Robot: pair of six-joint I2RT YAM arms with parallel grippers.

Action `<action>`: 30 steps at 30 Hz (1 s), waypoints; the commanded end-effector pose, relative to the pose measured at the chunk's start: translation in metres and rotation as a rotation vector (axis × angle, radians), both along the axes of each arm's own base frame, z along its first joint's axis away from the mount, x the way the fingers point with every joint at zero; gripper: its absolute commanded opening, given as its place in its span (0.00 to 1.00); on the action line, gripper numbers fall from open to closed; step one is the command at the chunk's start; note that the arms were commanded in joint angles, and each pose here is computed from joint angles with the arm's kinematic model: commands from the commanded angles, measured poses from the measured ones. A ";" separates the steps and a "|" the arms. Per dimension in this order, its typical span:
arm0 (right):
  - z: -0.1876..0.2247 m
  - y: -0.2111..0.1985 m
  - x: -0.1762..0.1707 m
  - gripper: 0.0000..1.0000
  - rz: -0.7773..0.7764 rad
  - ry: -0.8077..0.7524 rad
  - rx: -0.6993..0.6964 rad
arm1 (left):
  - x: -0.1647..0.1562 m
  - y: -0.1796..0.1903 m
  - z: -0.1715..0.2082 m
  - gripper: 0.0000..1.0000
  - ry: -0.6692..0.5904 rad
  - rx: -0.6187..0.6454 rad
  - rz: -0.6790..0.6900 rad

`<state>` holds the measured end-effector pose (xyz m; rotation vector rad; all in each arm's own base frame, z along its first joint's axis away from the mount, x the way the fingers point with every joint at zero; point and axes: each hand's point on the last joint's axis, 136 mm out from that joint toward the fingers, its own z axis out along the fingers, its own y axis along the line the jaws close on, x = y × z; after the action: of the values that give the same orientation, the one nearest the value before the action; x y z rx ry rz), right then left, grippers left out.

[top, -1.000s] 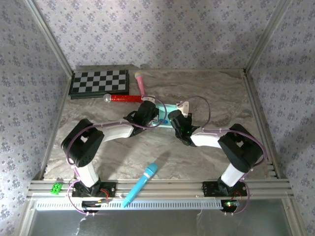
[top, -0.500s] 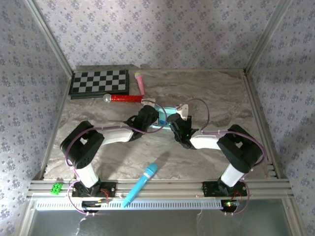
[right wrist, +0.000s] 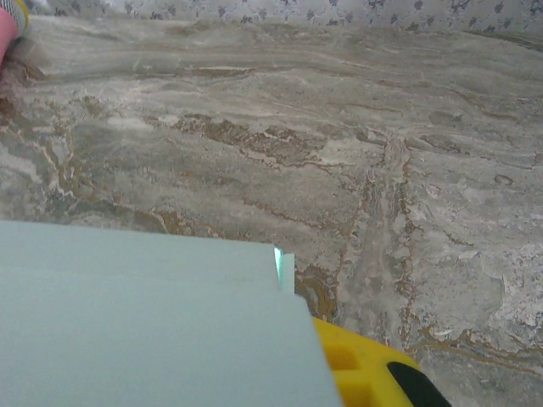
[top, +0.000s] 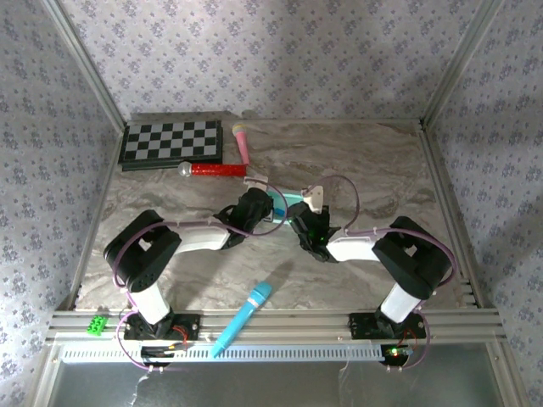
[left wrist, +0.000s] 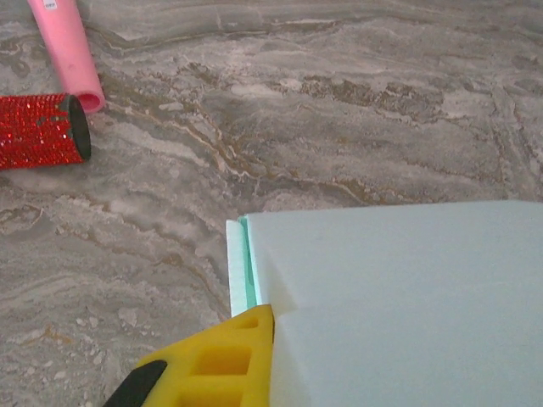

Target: Fold the paper box

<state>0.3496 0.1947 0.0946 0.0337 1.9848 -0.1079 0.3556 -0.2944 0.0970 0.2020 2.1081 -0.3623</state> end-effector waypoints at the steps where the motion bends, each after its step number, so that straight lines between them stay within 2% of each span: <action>1: -0.017 -0.005 -0.011 0.12 0.009 0.055 -0.058 | -0.025 -0.009 -0.019 0.09 0.084 0.009 -0.083; 13: -0.016 -0.003 -0.021 0.19 0.037 0.067 -0.087 | -0.033 -0.006 -0.029 0.07 0.097 0.043 -0.107; 30: -0.017 0.000 -0.030 0.33 0.097 0.121 -0.111 | -0.038 -0.010 -0.032 0.06 0.087 0.183 -0.106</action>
<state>0.3259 0.1929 0.0784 -0.0934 2.0750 -0.1628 0.3330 -0.2977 0.0822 0.3078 2.1495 -0.2745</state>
